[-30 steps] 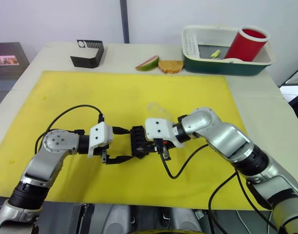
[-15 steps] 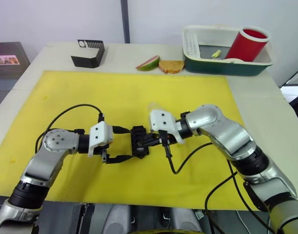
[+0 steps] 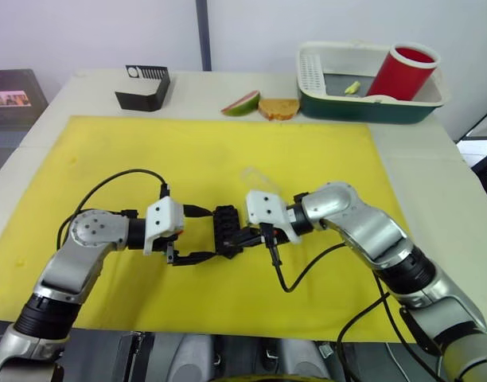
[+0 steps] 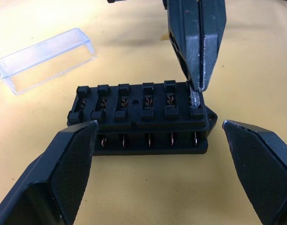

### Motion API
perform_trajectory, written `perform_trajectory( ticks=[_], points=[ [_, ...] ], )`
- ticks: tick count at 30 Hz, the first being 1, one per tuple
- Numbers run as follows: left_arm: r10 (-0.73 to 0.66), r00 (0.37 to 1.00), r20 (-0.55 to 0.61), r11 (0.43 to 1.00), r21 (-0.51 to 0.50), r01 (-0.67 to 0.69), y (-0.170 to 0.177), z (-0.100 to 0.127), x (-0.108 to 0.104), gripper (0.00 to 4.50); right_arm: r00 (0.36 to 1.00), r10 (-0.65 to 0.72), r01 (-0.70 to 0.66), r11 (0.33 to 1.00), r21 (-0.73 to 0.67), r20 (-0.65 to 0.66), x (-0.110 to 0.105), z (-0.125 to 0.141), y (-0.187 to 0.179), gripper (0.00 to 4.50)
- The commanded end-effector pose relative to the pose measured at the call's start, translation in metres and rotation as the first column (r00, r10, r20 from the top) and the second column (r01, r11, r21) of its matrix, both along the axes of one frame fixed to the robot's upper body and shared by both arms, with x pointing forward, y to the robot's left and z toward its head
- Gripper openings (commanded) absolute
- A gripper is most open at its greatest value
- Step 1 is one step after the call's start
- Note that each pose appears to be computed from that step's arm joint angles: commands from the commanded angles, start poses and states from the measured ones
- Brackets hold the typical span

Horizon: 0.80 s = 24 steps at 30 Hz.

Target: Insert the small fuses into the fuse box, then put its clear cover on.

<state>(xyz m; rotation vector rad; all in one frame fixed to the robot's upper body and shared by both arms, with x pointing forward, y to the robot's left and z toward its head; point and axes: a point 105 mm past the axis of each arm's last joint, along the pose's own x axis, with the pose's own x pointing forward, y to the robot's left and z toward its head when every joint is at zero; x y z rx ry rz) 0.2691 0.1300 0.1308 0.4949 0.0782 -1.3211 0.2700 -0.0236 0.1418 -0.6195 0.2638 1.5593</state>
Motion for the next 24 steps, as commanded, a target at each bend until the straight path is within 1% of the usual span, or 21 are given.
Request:
perform_trajectory(
  ticks=[1,5,9,13,15,19,22,24],
  points=[
    [-0.007,0.999,0.041,1.0,-0.007,0.007,-0.002,0.007,0.001,4.5,1.0,-0.025,0.026,0.999,-0.038,0.017,0.005,-0.011,-0.003,0.01],
    [-0.005,0.999,0.042,1.0,-0.006,0.005,-0.002,0.007,0.001,4.5,1.0,-0.019,0.02,0.997,-0.072,0.016,0.005,-0.018,-0.007,0.01],
    [0.001,0.999,0.043,1.0,-0.007,-0.001,-0.001,0.008,0.001,4.5,1.0,-0.015,0.016,0.999,-0.05,0.022,0.006,-0.01,-0.006,0.01],
    [0.006,0.999,0.044,1.0,-0.011,-0.005,0.002,0.012,0.001,4.5,1.0,-0.003,0.002,1.0,0.03,0.024,0.005,0.013,0.0,0.01],
    [0.011,0.999,0.044,1.0,-0.018,-0.01,0.005,0.018,0.002,4.5,1.0,0.004,-0.005,0.996,0.09,0.018,0.003,0.031,0.003,0.01],
    [0.03,0.999,0.027,0.999,-0.041,-0.029,0.012,0.035,0.002,4.5,1.0,-0.003,0.002,0.988,0.153,0.012,0.002,0.054,-0.003,0.01],
    [0.048,0.999,-0.018,0.998,-0.034,-0.049,0.025,0.047,-0.002,4.5,0.999,-0.031,0.029,0.984,0.174,0.011,0.003,0.064,-0.016,0.01],
    [0.064,0.997,-0.048,0.998,-0.016,-0.065,0.033,0.052,-0.006,4.5,0.998,-0.056,0.052,0.985,0.166,0.021,0.005,0.065,-0.026,0.01]
  ],
)
